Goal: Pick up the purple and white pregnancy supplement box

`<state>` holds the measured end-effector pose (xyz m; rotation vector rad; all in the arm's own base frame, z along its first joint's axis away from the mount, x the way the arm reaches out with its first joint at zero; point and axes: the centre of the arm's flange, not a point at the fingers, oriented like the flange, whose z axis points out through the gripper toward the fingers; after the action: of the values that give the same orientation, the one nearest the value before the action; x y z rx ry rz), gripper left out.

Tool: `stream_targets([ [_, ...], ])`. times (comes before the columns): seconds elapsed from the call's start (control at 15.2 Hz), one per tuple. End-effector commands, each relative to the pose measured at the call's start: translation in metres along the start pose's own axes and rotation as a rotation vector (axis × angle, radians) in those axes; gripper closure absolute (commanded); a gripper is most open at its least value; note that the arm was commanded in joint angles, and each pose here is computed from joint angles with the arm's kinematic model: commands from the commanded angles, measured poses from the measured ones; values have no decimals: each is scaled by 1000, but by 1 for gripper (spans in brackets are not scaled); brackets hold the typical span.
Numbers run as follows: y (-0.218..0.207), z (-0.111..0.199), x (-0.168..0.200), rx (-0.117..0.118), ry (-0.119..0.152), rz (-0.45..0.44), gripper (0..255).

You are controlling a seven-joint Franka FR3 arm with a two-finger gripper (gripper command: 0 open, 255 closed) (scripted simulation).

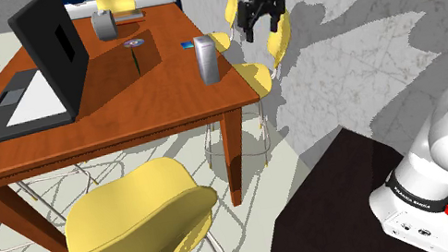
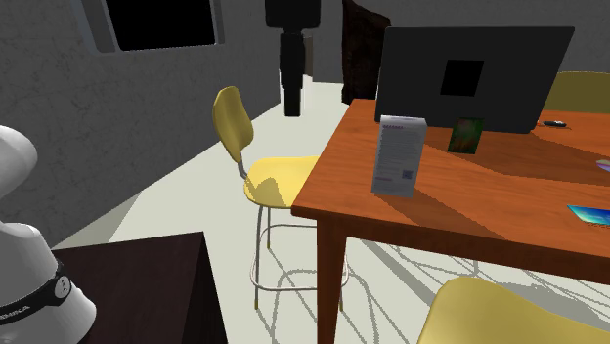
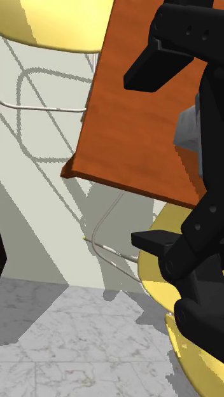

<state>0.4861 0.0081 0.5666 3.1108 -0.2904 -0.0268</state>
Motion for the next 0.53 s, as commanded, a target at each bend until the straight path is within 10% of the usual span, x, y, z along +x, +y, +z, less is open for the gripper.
stream_targets([
  [0.0,-8,5,25,0,1,8,0],
  [0.46,-37,16,112,-1,3,32,0],
])
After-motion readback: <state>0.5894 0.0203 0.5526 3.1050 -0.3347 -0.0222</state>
